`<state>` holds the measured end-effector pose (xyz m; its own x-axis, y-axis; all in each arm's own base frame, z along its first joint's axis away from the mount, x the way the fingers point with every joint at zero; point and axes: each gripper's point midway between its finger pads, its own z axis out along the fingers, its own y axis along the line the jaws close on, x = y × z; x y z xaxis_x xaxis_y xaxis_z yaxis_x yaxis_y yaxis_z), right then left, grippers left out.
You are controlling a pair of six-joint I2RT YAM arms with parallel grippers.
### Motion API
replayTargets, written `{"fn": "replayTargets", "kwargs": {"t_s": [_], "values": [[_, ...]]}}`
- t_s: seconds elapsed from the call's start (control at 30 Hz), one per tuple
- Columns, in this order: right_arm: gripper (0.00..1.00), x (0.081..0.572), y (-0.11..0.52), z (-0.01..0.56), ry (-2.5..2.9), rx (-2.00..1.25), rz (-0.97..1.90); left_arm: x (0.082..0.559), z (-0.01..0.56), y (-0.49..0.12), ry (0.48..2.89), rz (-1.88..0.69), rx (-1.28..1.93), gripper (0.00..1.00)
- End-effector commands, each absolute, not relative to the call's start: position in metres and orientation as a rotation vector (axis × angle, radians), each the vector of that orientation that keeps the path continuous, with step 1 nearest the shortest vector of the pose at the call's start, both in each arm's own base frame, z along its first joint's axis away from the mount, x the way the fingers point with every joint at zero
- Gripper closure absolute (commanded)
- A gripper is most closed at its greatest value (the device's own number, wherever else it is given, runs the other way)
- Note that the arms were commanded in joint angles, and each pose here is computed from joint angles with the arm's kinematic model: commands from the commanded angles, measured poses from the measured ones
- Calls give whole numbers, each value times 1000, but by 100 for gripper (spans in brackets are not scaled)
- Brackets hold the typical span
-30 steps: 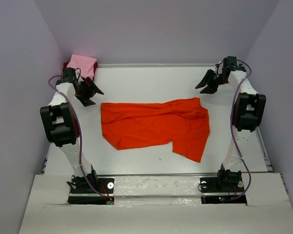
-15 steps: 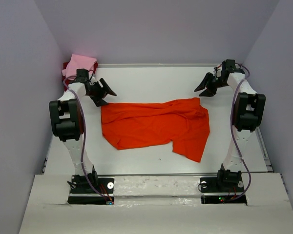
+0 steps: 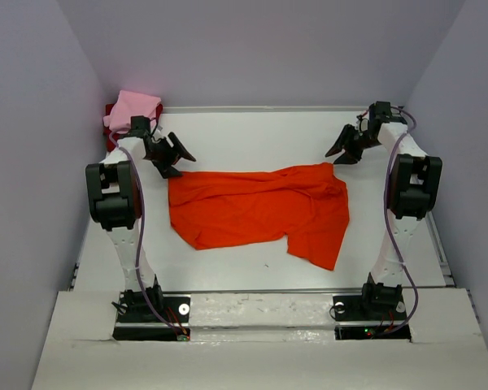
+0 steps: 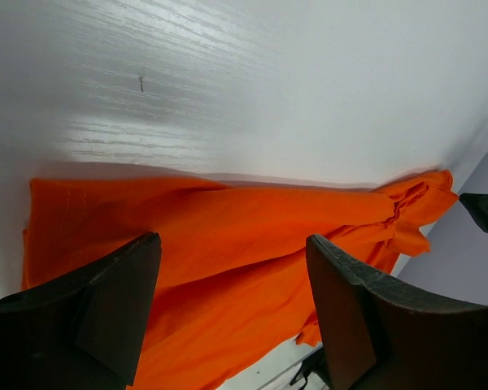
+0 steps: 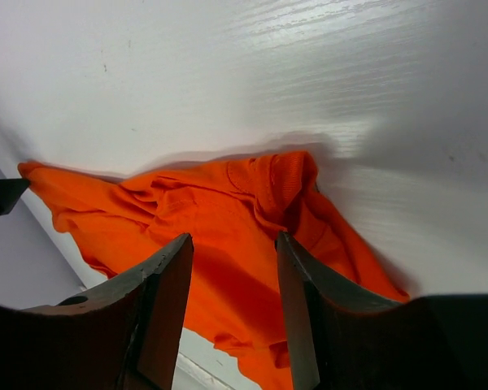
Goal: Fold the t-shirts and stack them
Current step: Fold the flattened tshirt in 1/3 of the way
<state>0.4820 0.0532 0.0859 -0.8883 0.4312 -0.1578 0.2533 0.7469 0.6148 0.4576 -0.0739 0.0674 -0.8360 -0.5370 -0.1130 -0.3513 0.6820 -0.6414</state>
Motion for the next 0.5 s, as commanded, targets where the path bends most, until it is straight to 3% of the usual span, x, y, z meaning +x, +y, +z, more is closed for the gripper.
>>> {"fn": "replayTargets", "kwargs": {"t_s": [0.0, 0.47], "values": [[49, 480, 47, 93, 2642, 499, 829, 467, 85, -79, 2574, -945, -657, 20], [52, 478, 49, 88, 2653, 508, 848, 468, 84, -78, 2578, -943, -653, 20]]}}
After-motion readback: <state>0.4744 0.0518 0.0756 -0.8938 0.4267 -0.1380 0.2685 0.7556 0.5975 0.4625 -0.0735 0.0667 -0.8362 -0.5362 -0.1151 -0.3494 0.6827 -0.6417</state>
